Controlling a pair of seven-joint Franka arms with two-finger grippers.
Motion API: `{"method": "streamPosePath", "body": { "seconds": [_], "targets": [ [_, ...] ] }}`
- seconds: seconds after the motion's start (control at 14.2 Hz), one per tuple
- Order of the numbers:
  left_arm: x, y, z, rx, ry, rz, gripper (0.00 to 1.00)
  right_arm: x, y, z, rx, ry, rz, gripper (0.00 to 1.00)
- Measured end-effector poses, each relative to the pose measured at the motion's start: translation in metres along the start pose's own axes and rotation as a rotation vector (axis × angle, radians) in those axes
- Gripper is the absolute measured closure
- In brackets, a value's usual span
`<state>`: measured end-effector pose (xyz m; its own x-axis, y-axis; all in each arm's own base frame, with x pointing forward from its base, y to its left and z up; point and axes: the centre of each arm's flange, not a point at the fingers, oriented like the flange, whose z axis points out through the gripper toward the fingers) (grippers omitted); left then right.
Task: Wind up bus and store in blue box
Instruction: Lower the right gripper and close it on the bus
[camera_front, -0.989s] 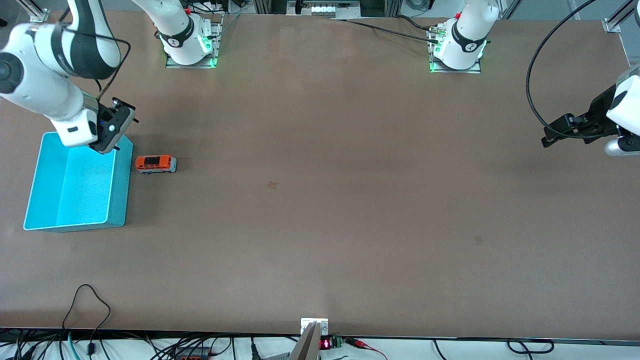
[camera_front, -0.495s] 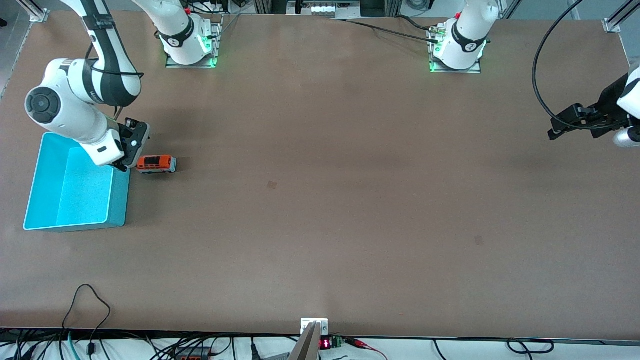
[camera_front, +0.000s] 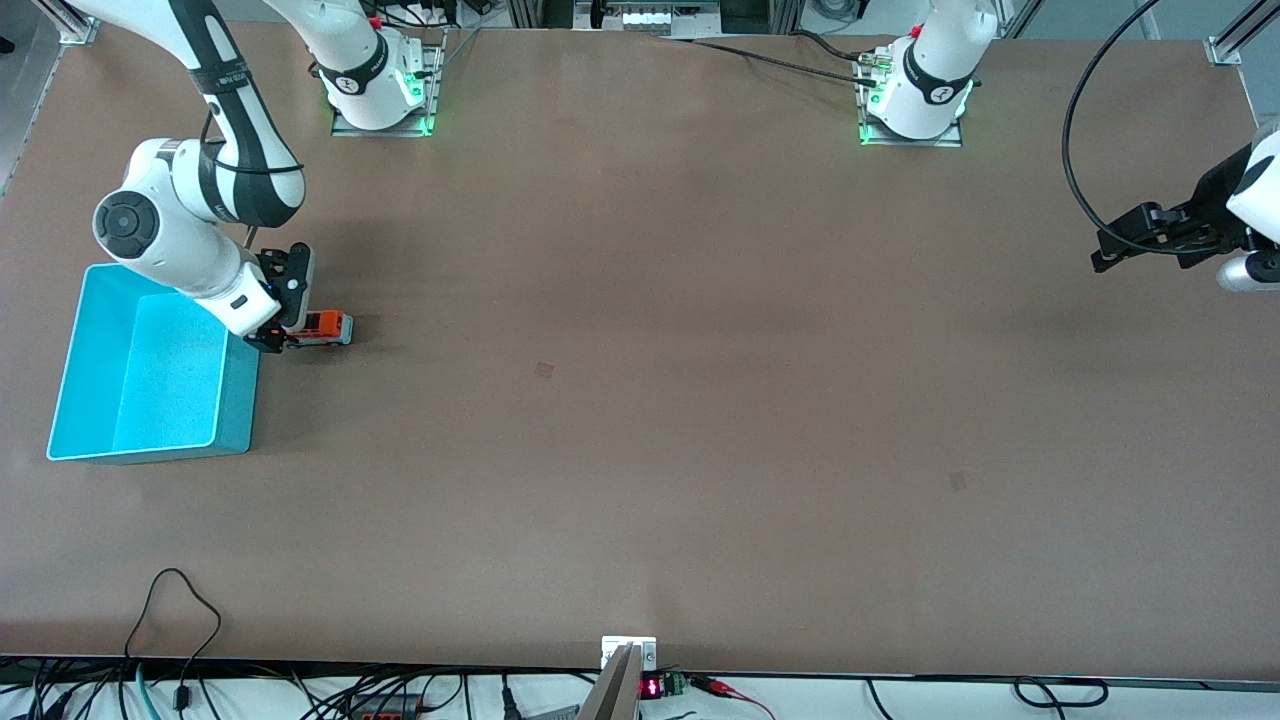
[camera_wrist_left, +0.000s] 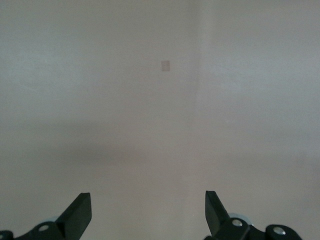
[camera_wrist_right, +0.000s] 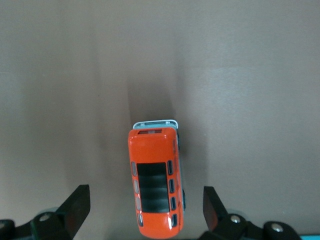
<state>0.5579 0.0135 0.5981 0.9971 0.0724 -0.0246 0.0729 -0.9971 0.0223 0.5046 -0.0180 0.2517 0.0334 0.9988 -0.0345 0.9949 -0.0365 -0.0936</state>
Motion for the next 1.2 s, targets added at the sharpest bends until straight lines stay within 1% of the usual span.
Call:
{"method": "streamPosePath", "body": {
  "seconds": [0.49,0.71,0.92,1.2],
  "targets": [
    [0.003,0.004,-0.002,-0.002,0.026,0.012,0.00,0.000,-0.008,0.025,-0.027,0.001,-0.058,0.00],
    [0.003,0.007,-0.002,-0.002,0.030,0.019,0.00,-0.009,-0.005,0.038,-0.045,0.000,-0.079,0.00],
    [0.003,0.007,-0.003,-0.002,0.031,0.018,0.00,-0.016,-0.004,0.051,-0.048,0.000,-0.088,0.00],
    [0.003,0.007,-0.003,-0.002,0.031,0.018,0.00,-0.016,-0.004,0.055,-0.051,0.000,-0.090,0.00]
  ]
}}
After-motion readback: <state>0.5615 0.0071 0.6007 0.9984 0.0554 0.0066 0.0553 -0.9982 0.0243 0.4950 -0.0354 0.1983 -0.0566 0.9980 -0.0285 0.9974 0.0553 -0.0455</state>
